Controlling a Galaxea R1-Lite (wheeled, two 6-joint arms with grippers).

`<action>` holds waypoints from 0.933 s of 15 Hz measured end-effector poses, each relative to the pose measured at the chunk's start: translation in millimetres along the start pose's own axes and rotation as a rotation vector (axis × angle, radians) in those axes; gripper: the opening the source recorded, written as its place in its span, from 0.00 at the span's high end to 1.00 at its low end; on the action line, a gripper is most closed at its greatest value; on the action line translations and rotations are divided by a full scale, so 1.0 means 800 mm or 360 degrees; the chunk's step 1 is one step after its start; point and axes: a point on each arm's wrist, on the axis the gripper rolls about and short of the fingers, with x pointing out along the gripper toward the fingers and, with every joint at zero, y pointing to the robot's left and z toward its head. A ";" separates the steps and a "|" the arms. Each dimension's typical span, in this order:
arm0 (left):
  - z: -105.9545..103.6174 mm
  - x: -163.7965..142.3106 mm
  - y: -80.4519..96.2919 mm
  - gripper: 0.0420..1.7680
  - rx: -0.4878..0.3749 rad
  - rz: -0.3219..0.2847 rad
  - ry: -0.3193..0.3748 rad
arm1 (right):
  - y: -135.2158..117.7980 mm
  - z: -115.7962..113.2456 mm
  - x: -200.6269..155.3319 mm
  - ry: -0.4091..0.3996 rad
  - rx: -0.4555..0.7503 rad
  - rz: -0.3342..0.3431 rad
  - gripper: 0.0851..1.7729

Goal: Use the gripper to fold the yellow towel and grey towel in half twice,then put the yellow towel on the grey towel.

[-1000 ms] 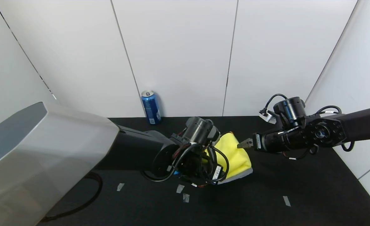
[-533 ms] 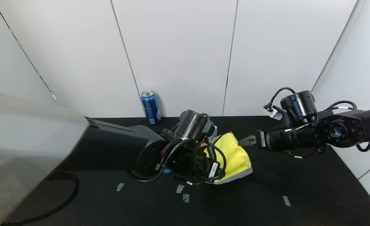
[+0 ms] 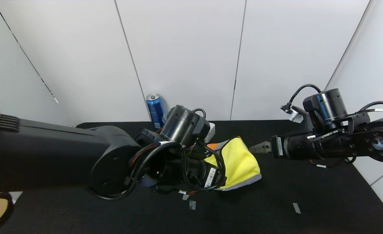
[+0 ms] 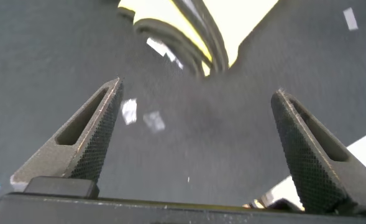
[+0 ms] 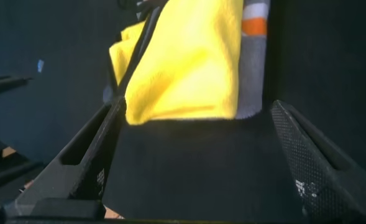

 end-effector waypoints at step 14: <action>-0.062 -0.155 0.021 0.04 0.0025 0.0118 -0.0148 | 0.028 -0.076 -0.134 -0.0214 -0.0081 -0.0104 0.04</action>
